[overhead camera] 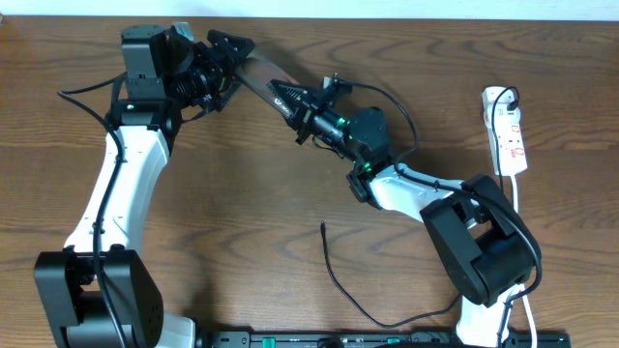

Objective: Plug charger to phone and switch on socket

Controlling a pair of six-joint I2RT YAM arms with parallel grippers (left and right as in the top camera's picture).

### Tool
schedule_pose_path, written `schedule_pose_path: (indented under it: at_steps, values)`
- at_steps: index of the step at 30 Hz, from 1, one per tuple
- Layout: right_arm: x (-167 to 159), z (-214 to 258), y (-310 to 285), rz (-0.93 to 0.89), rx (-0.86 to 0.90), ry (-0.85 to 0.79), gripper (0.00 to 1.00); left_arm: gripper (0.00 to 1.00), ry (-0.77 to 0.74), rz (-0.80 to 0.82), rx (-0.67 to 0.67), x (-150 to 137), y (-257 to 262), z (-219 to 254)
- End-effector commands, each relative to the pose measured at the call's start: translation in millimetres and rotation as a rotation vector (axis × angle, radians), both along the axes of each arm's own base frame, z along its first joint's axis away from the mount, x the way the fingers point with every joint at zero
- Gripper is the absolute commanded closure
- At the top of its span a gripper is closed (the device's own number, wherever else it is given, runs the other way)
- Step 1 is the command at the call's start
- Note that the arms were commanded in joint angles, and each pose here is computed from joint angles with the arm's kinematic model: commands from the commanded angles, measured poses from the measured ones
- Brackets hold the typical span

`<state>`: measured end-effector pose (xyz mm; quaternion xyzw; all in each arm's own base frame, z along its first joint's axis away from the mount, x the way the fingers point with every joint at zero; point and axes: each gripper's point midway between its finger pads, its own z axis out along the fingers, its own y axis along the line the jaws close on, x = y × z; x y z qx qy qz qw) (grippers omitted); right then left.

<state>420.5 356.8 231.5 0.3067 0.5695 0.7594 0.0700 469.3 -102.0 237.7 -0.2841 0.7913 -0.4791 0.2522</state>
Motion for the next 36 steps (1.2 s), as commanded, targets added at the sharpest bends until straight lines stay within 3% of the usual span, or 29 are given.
schedule_pose_path:
  at_steps: [1,16,26,36]
  values:
    - [-8.5,16.0,8.9,0.023,0.032,-0.032,0.99,0.19,0.007,0.003,0.024,-2.3,2.6,-11.1]
    - [-11.4,19.6,11.2,0.027,0.042,-0.044,0.99,0.21,-0.013,0.008,-0.045,1.9,-1.3,-1.8]
    - [-9.9,21.4,8.8,0.022,0.046,-0.051,0.99,0.21,-0.094,0.009,-0.175,0.5,1.0,-8.9]
    - [-12.7,16.0,12.6,0.042,0.031,-0.034,0.99,0.21,-0.122,-0.016,-0.164,-0.6,-0.6,-5.9]
